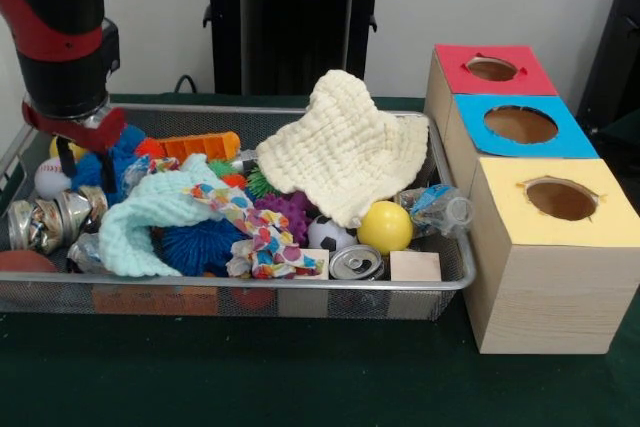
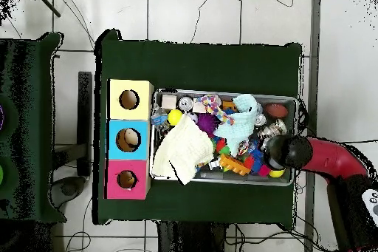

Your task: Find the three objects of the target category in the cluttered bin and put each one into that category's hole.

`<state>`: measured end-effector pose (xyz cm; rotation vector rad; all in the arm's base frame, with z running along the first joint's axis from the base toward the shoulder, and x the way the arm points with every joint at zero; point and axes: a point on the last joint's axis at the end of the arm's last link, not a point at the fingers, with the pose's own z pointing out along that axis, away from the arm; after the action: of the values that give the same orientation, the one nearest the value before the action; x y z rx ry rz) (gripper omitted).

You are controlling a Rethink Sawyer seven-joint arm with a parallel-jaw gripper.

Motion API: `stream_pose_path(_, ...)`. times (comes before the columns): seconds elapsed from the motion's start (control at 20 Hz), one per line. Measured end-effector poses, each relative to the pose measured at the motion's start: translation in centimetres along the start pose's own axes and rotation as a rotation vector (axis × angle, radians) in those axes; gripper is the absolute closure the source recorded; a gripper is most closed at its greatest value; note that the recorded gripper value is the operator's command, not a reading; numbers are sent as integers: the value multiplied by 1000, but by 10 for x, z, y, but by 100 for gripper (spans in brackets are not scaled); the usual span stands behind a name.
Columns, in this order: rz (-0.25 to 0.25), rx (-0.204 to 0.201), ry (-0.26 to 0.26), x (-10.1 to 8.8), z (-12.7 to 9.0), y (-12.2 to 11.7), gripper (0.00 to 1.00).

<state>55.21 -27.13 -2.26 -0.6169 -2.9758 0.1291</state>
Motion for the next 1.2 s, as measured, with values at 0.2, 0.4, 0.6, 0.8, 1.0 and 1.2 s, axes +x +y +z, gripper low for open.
stream_pose_path(0.2, -13, -31, -22, -12, 1, 14, 0)
stream_pose_path(0.4, -38, -45, -26, -11, 14, 31, 0)
stream_pose_path(0.6, -71, -67, -36, -5, 30, 57, 0)
stream_pose_path(0.8, -101, -80, -66, -5, 34, 80, 0)
stream_pose_path(1.0, -120, -78, -71, -4, 33, 91, 0)
stream_pose_path(1.2, -125, -73, -69, -3, 32, 95, 0)
